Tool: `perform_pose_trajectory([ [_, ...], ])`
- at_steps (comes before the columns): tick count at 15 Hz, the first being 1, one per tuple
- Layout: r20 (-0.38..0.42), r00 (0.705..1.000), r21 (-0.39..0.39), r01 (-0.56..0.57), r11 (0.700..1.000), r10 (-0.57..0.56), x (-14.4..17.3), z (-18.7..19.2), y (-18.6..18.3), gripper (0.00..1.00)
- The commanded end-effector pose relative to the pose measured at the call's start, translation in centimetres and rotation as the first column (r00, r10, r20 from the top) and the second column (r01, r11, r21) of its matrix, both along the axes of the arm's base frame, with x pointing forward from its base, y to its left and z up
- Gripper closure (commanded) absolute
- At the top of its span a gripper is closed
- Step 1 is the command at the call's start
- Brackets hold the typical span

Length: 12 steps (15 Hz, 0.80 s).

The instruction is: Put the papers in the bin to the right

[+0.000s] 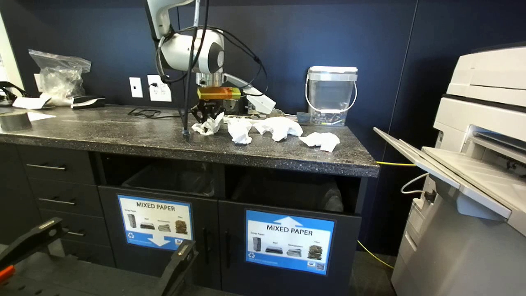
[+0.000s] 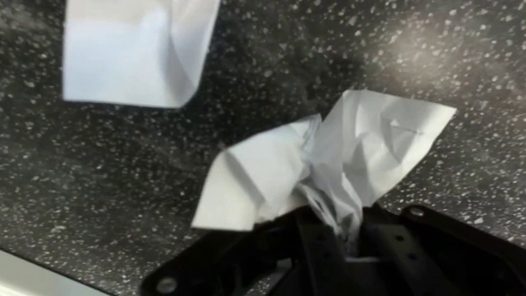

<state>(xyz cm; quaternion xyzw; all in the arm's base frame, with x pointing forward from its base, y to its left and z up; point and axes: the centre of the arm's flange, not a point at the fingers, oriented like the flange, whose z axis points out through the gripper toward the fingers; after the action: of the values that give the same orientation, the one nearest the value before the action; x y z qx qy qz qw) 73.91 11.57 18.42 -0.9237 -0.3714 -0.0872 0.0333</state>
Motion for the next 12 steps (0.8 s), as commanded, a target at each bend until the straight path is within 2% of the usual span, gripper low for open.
perform_pose_trajectory([
  [1, -0.080, 0.995, 0.002, -0.056, 0.998, 0.056, -3.5, 0.7, 0.2, 0.86],
  [8, -0.170, 0.985, -0.082, 0.005, 0.997, -0.019, -12.3, 2.6, -2.1, 0.86],
  [12, -0.183, 0.980, -0.120, 0.054, 0.991, -0.076, -16.8, 3.9, -4.2, 0.86],
])
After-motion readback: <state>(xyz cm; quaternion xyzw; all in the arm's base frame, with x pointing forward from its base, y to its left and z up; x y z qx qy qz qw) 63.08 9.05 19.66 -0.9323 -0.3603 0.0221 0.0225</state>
